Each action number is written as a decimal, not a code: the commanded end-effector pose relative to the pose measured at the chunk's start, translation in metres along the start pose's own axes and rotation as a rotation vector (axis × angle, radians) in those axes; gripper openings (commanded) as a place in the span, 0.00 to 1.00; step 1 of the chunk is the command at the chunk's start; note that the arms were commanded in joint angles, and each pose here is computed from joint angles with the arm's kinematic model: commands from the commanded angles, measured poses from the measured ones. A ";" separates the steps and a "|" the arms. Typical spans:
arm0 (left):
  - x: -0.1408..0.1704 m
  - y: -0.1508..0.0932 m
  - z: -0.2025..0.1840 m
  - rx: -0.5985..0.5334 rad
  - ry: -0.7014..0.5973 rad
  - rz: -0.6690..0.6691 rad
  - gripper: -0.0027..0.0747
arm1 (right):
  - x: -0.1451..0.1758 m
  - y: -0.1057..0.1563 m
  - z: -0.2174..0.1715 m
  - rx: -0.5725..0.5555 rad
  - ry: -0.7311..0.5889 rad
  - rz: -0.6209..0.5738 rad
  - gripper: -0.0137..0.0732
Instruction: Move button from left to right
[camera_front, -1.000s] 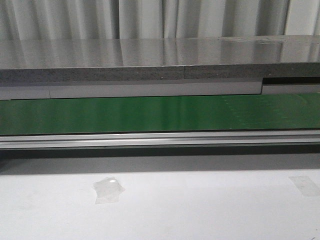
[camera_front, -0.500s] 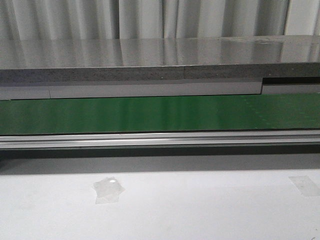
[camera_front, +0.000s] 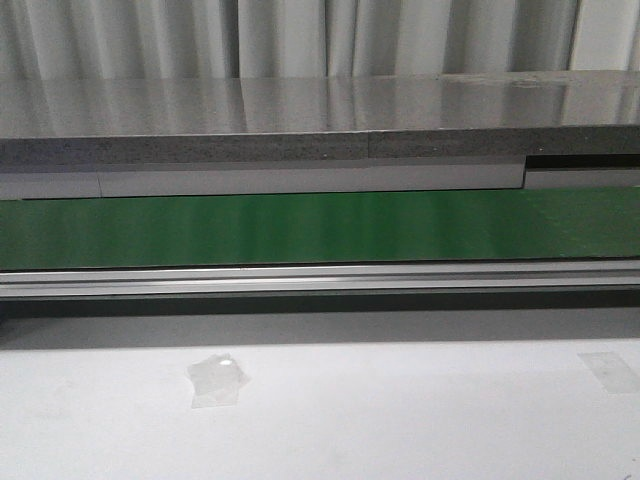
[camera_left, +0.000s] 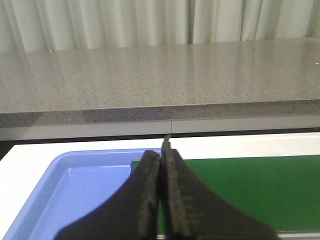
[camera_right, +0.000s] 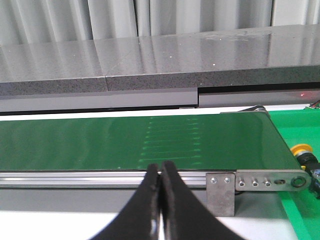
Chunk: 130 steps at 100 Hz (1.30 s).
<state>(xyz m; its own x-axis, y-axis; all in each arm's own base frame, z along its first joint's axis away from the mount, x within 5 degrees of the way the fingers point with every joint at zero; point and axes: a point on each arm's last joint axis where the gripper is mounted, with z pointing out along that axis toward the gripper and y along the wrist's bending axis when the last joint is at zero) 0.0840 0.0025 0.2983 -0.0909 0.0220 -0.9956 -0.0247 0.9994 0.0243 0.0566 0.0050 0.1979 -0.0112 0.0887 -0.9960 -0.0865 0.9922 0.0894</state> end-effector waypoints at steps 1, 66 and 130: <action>-0.012 -0.002 -0.005 0.031 -0.129 -0.003 0.01 | -0.013 0.001 -0.003 -0.010 -0.113 -0.011 0.08; 0.066 -0.005 -0.031 0.077 -0.212 -0.008 0.01 | -0.013 0.001 -0.003 -0.010 -0.113 -0.011 0.08; 0.089 -0.010 -0.023 0.119 -0.296 -0.009 0.01 | -0.013 0.001 -0.003 -0.010 -0.113 -0.011 0.08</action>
<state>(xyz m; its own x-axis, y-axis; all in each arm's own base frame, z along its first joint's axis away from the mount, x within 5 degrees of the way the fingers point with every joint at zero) 0.0552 -0.0044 0.2171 0.1302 0.0226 -0.9912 0.0709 0.9970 0.0321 0.0565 0.0050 0.1977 -0.0111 0.0887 -0.9960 -0.0865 0.9922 0.0894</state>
